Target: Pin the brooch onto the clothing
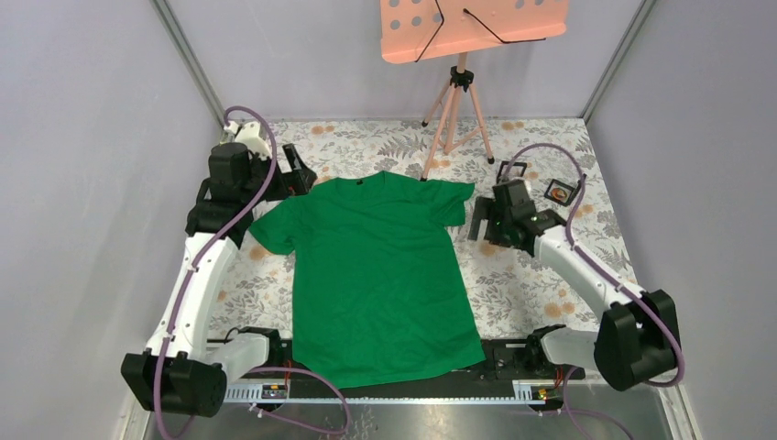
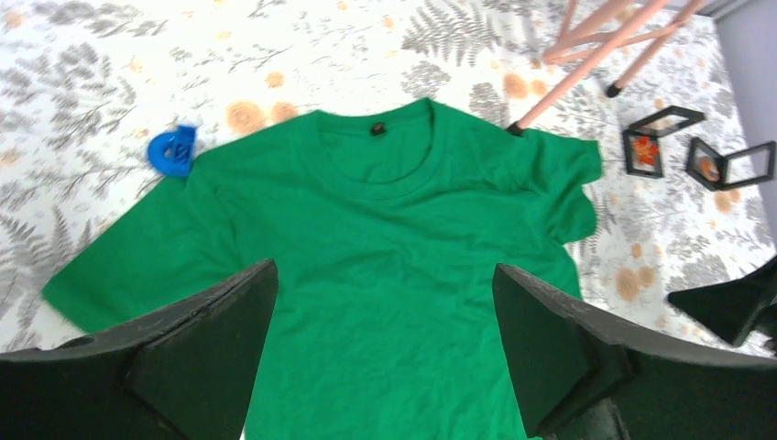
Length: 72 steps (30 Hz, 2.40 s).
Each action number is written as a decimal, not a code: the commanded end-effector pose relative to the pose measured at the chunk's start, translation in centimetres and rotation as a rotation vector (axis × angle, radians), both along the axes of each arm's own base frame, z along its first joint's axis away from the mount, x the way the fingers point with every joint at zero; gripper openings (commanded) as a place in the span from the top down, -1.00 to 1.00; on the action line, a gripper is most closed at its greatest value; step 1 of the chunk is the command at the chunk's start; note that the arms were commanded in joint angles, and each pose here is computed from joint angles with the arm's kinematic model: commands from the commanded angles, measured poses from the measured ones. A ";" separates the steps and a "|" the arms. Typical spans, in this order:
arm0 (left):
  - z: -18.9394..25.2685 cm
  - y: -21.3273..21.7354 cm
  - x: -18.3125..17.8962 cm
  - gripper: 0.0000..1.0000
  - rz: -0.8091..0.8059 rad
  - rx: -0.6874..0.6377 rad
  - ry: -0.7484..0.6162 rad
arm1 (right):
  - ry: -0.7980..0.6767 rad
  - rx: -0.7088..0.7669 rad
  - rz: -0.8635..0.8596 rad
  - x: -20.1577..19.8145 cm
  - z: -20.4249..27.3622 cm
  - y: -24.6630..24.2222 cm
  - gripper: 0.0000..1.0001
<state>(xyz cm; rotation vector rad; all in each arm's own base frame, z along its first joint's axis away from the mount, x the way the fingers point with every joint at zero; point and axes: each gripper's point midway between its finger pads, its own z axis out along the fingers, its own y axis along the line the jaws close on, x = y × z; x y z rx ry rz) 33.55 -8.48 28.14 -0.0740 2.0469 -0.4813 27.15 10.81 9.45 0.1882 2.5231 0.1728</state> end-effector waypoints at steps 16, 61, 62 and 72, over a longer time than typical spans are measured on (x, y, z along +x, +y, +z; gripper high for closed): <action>0.9 4.2 -0.1 -0.89 0.113 -0.035 -0.091 | 0.011 0.300 -0.289 16.9 -0.5 -9.9 -0.49; 0.4 4.8 0.2 -0.89 0.113 -0.053 -0.070 | 0.079 0.374 -0.563 21.7 -5.8 -12.6 0.06; 0.4 4.8 0.2 -0.89 0.113 -0.053 -0.070 | 0.082 0.375 -0.573 21.8 -6.0 -12.6 0.06; 0.3 5.0 0.2 -0.89 0.115 -0.057 -0.067 | 0.078 0.413 -0.593 22.6 -6.6 -12.3 0.19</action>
